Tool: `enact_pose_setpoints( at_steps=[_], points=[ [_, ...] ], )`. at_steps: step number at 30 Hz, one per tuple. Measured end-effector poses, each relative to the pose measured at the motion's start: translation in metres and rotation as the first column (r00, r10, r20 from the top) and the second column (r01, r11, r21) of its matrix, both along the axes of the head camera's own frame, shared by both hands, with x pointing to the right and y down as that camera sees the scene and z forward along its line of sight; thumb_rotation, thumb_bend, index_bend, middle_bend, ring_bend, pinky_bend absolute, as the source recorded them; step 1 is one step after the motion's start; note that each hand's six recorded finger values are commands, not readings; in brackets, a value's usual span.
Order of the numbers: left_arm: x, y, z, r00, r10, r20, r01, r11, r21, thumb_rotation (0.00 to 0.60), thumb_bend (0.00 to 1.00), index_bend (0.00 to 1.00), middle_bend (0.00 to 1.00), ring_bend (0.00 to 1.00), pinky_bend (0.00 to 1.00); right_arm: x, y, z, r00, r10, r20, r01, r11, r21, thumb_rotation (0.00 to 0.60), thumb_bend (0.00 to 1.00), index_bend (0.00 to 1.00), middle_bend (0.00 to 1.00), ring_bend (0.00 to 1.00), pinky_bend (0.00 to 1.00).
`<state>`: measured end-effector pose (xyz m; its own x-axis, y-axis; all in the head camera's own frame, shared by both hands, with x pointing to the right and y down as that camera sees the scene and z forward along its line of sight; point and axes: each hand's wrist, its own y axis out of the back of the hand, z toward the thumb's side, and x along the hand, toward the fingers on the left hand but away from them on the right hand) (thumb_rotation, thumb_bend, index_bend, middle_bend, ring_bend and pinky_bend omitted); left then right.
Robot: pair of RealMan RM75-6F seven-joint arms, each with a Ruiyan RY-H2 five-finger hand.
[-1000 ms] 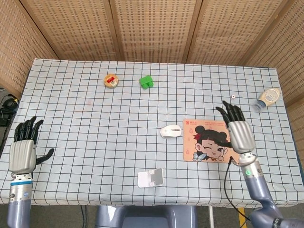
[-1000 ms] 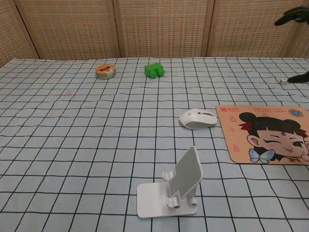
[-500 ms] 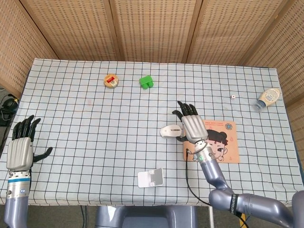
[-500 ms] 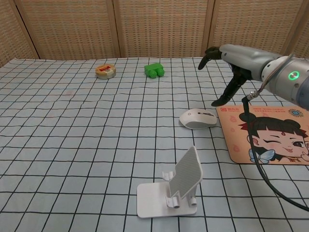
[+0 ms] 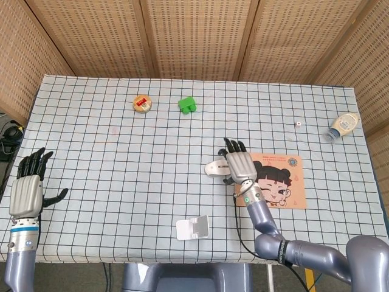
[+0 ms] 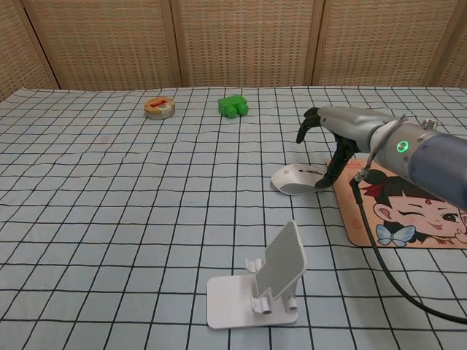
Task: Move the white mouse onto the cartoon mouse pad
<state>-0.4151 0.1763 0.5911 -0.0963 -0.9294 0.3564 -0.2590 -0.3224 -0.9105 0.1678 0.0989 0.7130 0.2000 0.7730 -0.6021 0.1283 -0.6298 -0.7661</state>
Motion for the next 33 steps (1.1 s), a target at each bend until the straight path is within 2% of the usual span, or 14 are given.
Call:
enact_pose_setpoints(
  at_steps=[8,24,33],
  points=[
    [-0.001,0.0,0.001,1.0,-0.004,0.001,0.004,1.0,-0.005,0.6,0.2,0.09,0.0,0.0,0.0,-0.003,0.0,0.013,1.0,0.003,-0.022,-0.004,1.0,-0.024,0.6,0.2,0.29,0.07,0.0,0.0],
    [-0.003,-0.002,0.003,1.0,-0.014,-0.01,0.014,1.0,-0.013,0.6,0.2,0.1,0.0,0.0,0.0,-0.012,0.006,0.029,1.0,-0.017,-0.026,0.015,0.998,-0.062,0.6,0.26,0.28,0.07,0.0,0.0],
    [-0.004,-0.002,0.003,1.0,-0.018,-0.017,0.018,1.0,-0.016,0.6,0.2,0.1,0.0,0.0,0.0,-0.017,0.005,0.035,0.999,-0.035,-0.042,0.032,0.997,-0.063,0.6,0.36,0.29,0.07,0.0,0.0]
  ],
)
